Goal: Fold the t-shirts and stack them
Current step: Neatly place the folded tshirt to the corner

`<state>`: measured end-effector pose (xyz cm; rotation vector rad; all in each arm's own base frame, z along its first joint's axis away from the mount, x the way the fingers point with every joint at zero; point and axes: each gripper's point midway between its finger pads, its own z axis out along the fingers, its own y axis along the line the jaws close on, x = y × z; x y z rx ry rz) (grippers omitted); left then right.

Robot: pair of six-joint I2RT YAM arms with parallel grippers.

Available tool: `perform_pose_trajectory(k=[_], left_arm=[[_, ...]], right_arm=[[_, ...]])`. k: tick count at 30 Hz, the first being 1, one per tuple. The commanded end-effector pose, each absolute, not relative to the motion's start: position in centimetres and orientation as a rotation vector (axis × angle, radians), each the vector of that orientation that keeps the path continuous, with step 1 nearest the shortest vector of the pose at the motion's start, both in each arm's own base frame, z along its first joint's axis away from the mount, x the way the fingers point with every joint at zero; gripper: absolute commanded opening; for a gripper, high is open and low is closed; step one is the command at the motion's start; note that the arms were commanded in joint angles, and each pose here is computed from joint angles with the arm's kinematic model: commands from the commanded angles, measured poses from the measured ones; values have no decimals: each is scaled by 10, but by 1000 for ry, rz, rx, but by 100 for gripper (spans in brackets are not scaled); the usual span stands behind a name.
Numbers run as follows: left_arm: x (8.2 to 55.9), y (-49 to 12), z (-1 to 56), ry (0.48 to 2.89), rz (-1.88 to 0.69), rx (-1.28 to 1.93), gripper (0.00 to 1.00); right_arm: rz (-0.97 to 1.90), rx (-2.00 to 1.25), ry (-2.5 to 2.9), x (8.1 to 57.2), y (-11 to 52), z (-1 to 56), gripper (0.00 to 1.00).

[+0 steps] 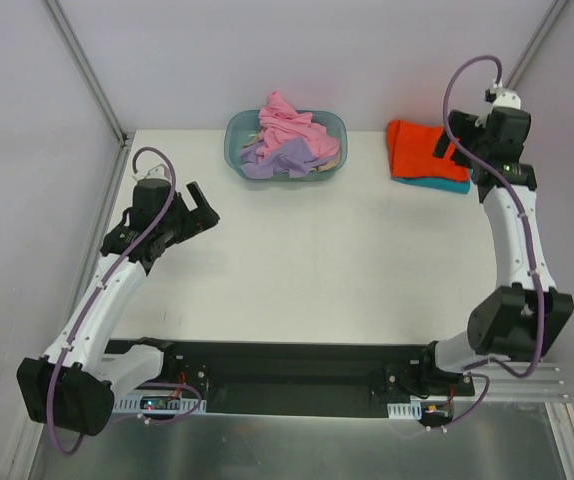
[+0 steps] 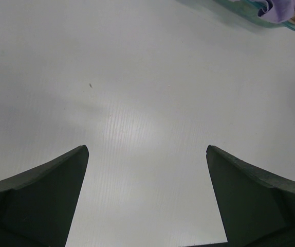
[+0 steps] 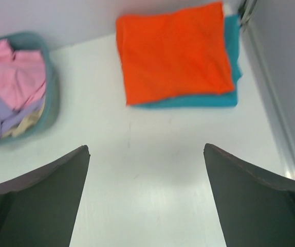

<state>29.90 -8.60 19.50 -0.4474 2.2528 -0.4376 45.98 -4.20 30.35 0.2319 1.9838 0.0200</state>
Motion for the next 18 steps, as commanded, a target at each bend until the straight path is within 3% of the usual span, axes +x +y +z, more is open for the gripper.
perform_pose_trajectory(k=[1, 12, 18], left_arm=[[287, -83, 189, 2248, -447, -447, 99], [270, -76, 165, 2268, -424, -510, 99], [271, -72, 159, 2269, -402, -563, 99]], right_arm=[[250, 225, 1948, 420, 3, 303, 97], [520, 262, 2213, 327, 80, 156, 97], [460, 236, 2213, 324, 76, 137, 97]])
